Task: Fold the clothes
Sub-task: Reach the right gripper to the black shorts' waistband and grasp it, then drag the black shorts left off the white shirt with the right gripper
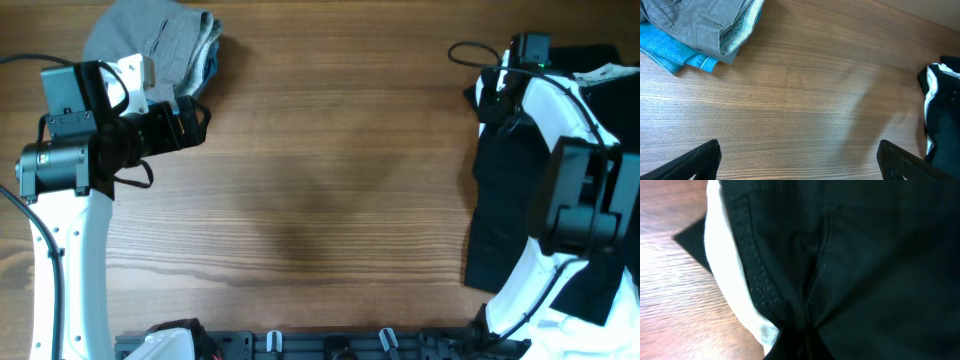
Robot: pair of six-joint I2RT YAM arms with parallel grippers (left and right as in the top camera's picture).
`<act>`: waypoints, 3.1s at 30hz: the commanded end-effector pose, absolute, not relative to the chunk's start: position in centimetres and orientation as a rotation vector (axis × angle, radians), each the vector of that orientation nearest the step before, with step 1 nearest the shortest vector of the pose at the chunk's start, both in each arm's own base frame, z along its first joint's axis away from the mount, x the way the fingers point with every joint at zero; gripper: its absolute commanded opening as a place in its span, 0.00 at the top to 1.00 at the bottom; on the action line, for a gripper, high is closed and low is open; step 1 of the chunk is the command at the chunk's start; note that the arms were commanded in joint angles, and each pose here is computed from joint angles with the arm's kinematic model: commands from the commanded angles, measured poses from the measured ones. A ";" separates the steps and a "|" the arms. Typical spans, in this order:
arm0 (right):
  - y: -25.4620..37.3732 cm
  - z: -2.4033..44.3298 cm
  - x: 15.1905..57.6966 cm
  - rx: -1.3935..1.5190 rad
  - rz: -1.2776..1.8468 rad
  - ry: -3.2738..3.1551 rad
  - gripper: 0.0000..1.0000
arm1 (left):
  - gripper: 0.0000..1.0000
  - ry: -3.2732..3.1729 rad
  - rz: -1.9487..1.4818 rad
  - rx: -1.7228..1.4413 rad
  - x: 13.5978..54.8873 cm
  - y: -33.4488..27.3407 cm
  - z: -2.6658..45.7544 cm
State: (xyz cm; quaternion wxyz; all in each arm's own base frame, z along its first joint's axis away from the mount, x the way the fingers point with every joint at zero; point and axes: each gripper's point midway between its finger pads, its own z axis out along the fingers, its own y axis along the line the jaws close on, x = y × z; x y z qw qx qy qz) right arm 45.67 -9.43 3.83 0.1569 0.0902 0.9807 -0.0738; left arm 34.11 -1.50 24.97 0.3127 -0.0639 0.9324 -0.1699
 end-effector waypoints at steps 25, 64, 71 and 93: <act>-8.9 2.4 44.8 0.327 -0.176 2.835 0.96 | 0.00 2.434 -0.462 -0.156 34.5 -1.8 25.9; 16.9 30.6 39.7 -0.055 0.384 2.407 0.23 | 0.05 2.233 -0.472 -0.076 33.4 -1.7 32.4; 0.6 34.2 40.1 0.533 0.511 2.279 0.23 | 0.21 2.516 -0.661 0.694 37.0 -19.5 17.3; -0.8 30.9 37.7 0.425 0.410 2.456 0.21 | 0.96 2.651 -0.516 0.769 39.8 -30.6 -5.7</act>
